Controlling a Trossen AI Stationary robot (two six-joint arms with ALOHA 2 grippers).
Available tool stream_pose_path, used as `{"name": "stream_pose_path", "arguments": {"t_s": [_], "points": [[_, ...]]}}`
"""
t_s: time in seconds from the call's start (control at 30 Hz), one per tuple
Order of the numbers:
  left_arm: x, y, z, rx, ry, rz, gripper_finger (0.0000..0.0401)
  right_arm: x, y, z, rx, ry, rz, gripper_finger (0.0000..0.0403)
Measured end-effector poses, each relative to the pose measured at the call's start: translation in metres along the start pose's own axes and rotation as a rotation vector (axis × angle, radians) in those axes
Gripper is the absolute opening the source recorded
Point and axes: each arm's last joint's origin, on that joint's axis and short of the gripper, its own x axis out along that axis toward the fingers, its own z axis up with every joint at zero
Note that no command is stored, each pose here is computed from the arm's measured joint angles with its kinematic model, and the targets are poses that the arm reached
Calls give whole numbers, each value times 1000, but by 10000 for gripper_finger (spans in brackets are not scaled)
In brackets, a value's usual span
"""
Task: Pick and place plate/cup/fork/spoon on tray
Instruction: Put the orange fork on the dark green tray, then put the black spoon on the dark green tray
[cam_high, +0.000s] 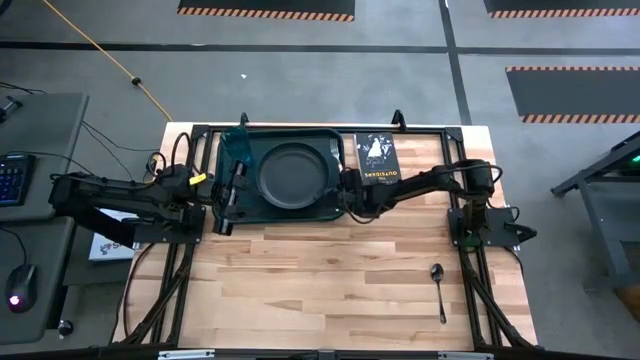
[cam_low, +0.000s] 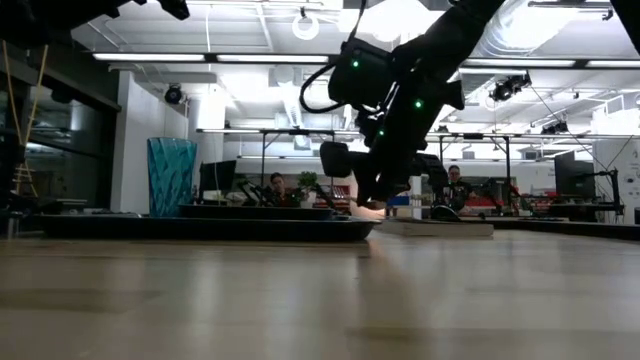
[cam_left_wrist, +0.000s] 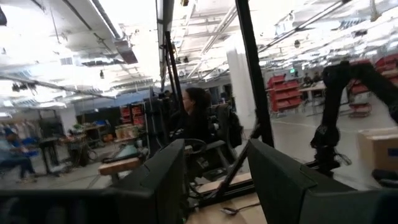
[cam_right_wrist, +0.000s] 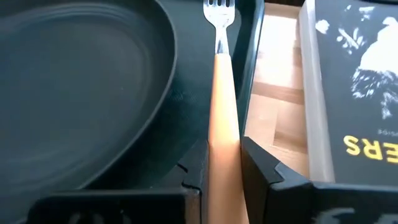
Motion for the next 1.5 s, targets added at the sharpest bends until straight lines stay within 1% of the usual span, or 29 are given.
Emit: {"name": "stream_pose_path", "arguments": {"t_s": [0.07,0.33,0.53,0.73,0.83,1.23,1.33,1.4,1.5], "points": [[0,0,0,22,1,1,165,0,0,0,27,3,2,41],[0,0,1,40,-5,3,165,2,3,0,126,11,34,42],[0,0,1,42,-10,6,165,18,7,-9,155,17,47,44],[0,0,1,43,-12,6,165,24,8,-12,169,14,53,50],[0,0,1,36,-12,6,165,24,8,-11,171,13,55,64],[0,0,1,36,-12,6,165,24,9,-11,167,12,66,145],[0,0,1,35,-13,6,165,24,9,-11,101,1,55,159],[0,0,1,33,-12,6,165,21,5,-8,50,-21,17,165],[0,0,1,33,-12,6,165,9,-1,3,21,-60,-33,168]]}}
